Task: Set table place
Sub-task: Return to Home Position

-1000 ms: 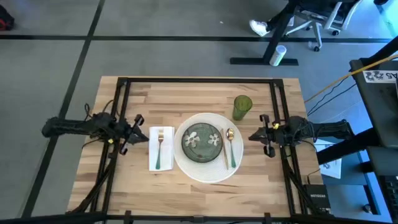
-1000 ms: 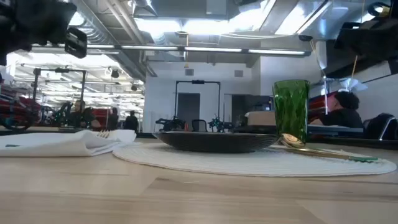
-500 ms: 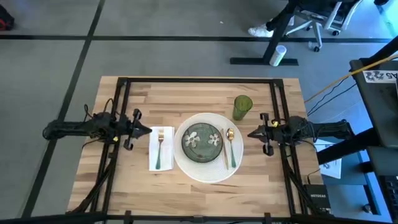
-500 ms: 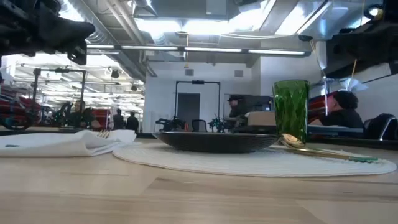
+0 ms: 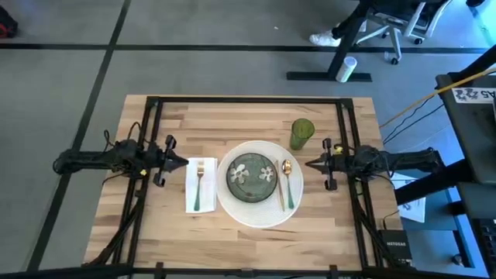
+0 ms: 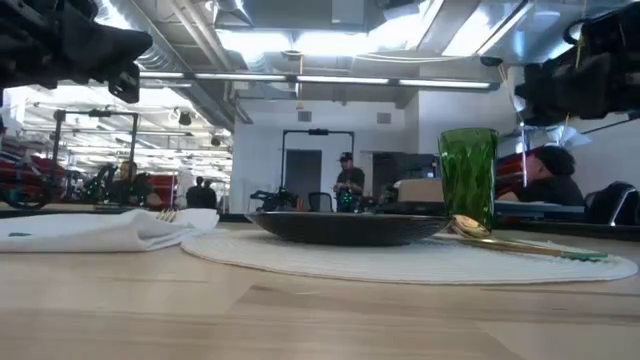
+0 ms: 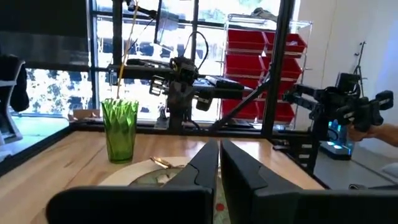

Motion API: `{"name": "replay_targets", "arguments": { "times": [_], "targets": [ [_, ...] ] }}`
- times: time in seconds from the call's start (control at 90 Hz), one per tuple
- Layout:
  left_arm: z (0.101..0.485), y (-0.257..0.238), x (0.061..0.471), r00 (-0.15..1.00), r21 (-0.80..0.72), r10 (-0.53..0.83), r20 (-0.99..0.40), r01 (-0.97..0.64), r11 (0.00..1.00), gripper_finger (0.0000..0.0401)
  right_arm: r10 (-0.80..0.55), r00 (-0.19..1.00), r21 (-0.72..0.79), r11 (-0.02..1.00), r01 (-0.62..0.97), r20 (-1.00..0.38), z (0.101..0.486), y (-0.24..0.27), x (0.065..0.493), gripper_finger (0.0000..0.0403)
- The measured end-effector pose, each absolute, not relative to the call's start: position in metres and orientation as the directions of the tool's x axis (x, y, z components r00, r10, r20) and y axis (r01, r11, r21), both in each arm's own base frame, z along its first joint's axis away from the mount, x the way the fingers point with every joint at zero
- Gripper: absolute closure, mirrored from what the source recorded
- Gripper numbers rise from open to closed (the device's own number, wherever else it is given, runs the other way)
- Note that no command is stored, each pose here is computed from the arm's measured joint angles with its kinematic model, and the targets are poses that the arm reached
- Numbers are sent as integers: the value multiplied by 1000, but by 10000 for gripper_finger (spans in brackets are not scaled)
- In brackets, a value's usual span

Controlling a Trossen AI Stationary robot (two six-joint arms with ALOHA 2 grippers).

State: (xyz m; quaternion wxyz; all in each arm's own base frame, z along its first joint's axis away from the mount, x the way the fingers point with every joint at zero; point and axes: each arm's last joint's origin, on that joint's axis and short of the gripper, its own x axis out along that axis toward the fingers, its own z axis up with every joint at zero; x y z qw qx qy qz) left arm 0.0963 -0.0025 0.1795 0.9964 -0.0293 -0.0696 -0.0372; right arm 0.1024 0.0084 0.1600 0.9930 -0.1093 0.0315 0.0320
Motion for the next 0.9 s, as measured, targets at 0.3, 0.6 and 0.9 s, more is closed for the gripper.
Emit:
{"name": "replay_targets", "arguments": {
  "times": [0.3, 0.6, 0.9],
  "targets": [
    [174, -2, 97, 995, -113, -60, 83, 69, 991, 401, 37, 993, -243, 968, -63, -108, 157, 8, 105, 402],
    [177, -2, 97, 993, -135, -45, 113, 60, 989, 401, -43, 997, -308, 950, 61, 65, 172, 5, 97, 402],
    [177, -1, 97, 992, -140, -42, 116, 59, 988, 401, -44, 998, -280, 959, 52, 33, 169, 5, 97, 402]
  ]
}}
